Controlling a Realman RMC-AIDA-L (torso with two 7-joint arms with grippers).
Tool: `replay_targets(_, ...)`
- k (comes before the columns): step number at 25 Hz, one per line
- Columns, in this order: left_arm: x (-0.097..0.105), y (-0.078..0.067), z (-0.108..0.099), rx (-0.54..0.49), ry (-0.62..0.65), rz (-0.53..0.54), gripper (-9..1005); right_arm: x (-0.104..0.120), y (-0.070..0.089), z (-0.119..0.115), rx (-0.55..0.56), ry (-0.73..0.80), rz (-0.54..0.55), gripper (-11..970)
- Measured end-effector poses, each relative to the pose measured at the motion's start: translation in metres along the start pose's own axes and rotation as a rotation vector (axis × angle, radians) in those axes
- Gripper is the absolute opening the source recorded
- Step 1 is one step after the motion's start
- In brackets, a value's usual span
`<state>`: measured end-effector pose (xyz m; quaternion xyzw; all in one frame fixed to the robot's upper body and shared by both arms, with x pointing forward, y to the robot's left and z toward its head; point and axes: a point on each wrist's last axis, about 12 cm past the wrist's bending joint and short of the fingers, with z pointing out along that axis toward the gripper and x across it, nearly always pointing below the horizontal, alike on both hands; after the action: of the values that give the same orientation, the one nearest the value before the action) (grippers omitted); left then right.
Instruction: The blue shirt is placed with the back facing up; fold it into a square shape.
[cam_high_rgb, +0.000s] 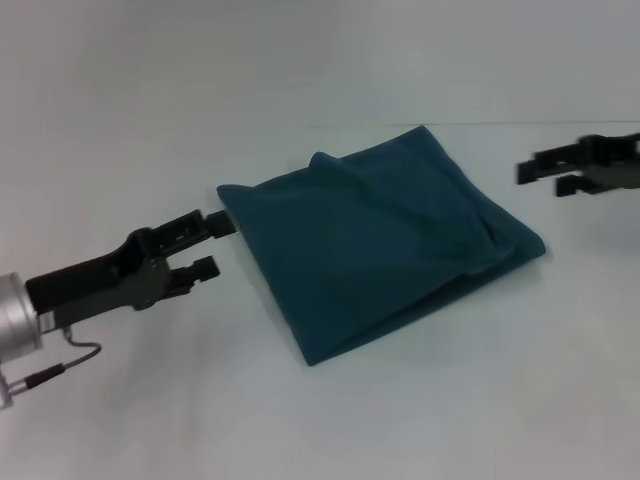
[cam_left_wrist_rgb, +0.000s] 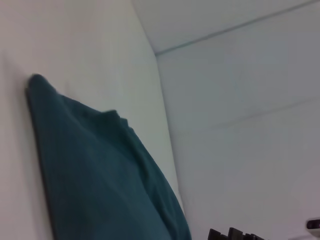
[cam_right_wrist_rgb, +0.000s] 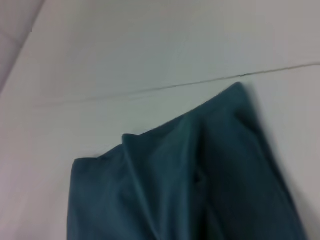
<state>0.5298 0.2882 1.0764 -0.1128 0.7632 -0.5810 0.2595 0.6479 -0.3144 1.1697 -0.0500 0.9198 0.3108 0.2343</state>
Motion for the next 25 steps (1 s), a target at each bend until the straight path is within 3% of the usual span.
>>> replay_targets(3, 0.002, 0.002, -0.004, -0.002, -0.015, -0.006, 947, -0.007, 0.018, 0.021, 0.024, 0.029, -0.031, 725)
replay_targets(7, 0.001, 0.001, -0.003, 0.003, -0.016, -0.004, 947, -0.010, 0.031, 0.044, 0.061, 0.031, -0.050, 724)
replay_targets(17, -0.003, -0.003, 0.006, 0.007, -0.022, 0.018, 947, -0.004, 0.042, 0.082, 0.101, -0.001, -0.069, 720)
replay_targets(25, -0.004, -0.003, 0.010, 0.004, -0.033, 0.018, 947, 0.001, 0.049, 0.099, 0.129, 0.005, -0.095, 718)
